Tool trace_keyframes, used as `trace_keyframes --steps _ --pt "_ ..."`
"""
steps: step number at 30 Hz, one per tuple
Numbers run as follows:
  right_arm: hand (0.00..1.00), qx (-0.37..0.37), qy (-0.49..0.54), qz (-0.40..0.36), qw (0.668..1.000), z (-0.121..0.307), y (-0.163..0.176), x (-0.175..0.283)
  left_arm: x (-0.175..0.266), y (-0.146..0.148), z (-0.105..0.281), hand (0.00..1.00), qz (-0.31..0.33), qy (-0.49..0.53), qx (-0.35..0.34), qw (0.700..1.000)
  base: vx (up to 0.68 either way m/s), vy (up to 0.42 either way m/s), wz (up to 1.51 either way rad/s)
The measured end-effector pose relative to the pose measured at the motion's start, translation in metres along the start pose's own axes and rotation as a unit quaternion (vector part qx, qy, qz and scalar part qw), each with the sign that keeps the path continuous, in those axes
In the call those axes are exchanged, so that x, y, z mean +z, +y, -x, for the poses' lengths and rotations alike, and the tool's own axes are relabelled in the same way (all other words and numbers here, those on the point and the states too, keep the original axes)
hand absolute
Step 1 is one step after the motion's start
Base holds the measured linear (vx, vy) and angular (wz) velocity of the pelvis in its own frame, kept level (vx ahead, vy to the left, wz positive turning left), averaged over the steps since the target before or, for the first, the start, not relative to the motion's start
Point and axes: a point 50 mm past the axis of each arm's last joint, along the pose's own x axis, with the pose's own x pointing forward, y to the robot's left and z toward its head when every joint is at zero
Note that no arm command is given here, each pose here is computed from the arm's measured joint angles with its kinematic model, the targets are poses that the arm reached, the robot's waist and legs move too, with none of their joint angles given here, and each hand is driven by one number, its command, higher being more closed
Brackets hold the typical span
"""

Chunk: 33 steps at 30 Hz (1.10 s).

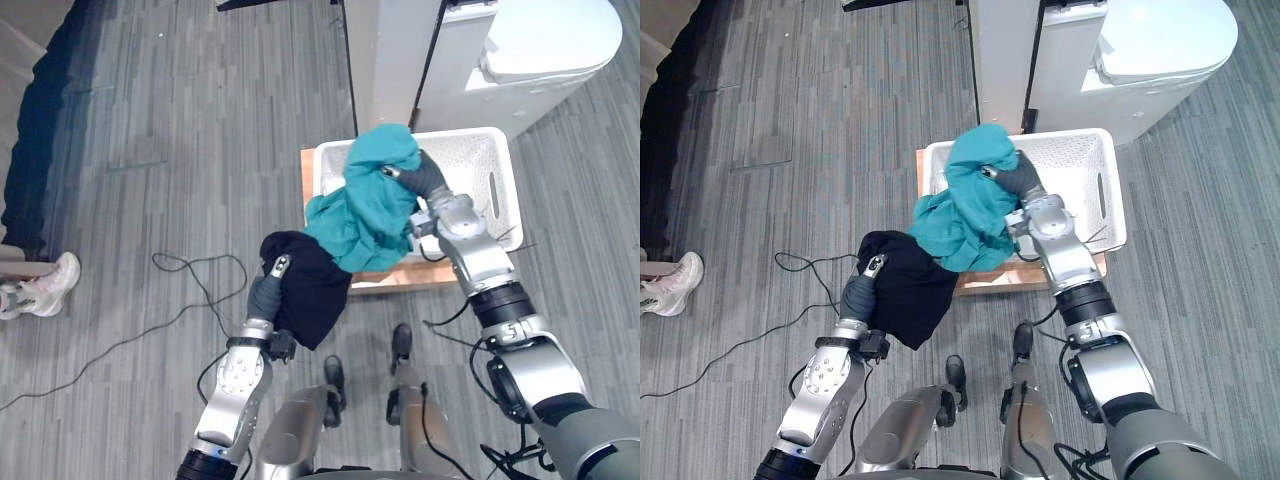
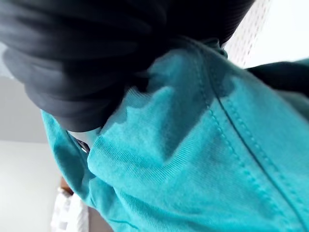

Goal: Tidy the bed and pick cloth on bed and put in laundry

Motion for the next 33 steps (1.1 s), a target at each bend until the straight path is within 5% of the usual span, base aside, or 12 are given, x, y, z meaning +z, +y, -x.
trace_keyframes --steps 6,13,19,25,33 --pt "0.00 -0.020 0.009 0.110 0.994 0.039 -0.002 -0.049 0.021 -0.013 0.000 1.00 0.043 -0.049 -0.087 0.994 0.02 0.048 -0.21" --pt "0.00 0.003 0.126 0.055 0.991 0.131 0.038 -0.119 0.043 -0.012 -0.004 1.00 0.038 -0.095 -0.076 0.992 -0.01 -0.014 -0.25" --pt "0.00 0.014 0.205 0.027 0.978 0.184 0.057 -0.146 0.029 0.037 -0.057 1.00 -0.088 -0.054 0.064 0.993 -0.05 -0.030 -0.41" --pt "0.00 0.008 0.202 -0.004 0.979 0.179 0.055 -0.143 0.050 0.106 -0.131 1.00 -0.228 -0.029 0.205 0.951 -0.03 -0.030 -0.31" --pt "0.00 -0.017 0.154 -0.055 0.986 0.150 0.045 -0.124 0.133 0.107 -0.173 1.00 -0.307 -0.151 0.259 0.903 -0.03 0.028 -0.26"
